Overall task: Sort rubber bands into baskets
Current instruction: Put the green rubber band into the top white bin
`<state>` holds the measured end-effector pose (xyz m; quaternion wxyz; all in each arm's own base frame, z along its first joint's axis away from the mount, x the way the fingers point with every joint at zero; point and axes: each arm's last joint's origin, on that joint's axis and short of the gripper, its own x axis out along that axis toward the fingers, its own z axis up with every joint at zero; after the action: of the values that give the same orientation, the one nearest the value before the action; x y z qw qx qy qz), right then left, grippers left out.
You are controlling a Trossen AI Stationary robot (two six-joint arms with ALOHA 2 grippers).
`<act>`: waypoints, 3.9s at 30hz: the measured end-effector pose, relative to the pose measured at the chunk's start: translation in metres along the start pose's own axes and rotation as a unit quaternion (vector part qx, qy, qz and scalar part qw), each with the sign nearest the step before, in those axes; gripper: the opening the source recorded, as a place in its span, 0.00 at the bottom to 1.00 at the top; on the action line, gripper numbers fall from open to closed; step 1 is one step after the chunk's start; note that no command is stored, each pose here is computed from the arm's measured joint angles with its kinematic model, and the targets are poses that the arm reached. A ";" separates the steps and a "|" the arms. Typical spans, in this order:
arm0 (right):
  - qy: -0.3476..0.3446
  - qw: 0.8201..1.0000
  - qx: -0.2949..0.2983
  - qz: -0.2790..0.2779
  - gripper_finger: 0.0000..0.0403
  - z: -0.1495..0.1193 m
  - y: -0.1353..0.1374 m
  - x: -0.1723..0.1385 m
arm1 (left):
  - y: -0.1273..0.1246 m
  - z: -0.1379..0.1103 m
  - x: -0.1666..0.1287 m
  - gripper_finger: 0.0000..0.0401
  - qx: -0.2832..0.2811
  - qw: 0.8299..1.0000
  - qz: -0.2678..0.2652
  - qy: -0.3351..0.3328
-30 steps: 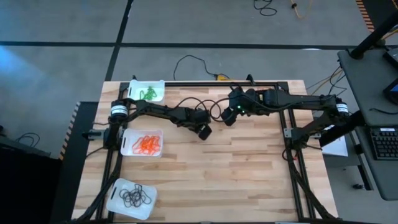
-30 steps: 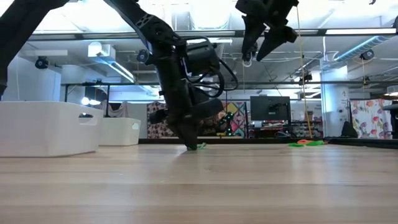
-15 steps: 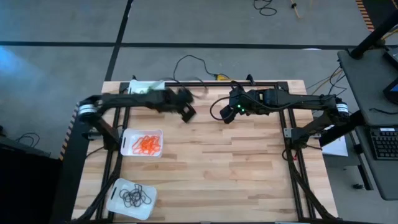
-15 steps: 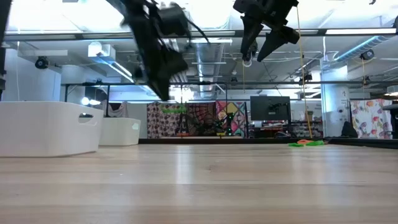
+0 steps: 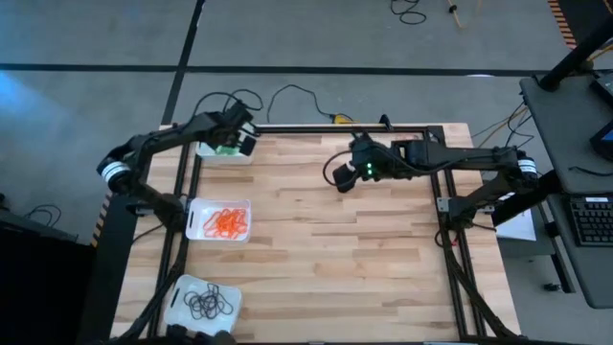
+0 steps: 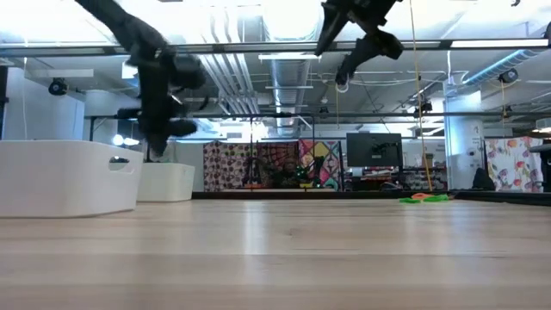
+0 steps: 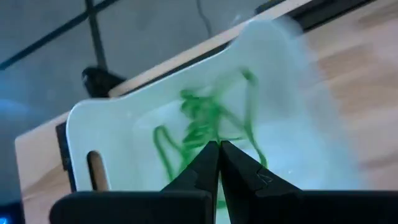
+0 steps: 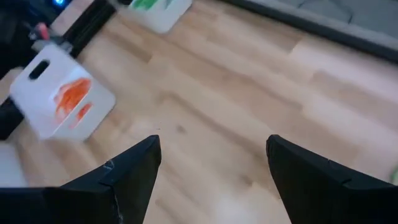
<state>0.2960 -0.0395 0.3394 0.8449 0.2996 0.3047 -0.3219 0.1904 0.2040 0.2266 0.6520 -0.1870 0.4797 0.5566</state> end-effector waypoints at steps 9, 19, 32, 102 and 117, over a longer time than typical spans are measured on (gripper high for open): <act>0.107 0.985 0.065 -0.118 0.70 -0.033 -0.022 0.004 | 0.013 -0.004 0.044 0.00 -0.014 0.998 -0.011 0.052; 0.187 0.951 0.086 -0.232 0.65 -0.052 -0.102 0.053 | 0.010 0.016 0.072 0.11 0.027 0.993 -0.007 0.113; 0.100 0.941 0.209 -0.247 0.49 -0.068 -0.197 0.106 | 0.028 0.037 0.017 0.42 0.033 0.993 -0.008 0.117; 0.058 0.979 -0.196 0.014 0.48 -0.054 -0.025 0.061 | -0.168 -0.074 -0.053 0.55 0.293 0.841 -0.411 -0.195; -0.043 0.962 -0.263 -0.055 0.48 -0.043 -0.022 -0.031 | -0.223 -0.064 -0.030 0.55 0.467 0.759 -0.391 -0.230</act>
<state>0.2471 -0.0112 0.3272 0.8870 0.0359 0.3583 -0.2891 0.3677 0.0688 0.1568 0.9102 0.1030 0.4009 -0.0139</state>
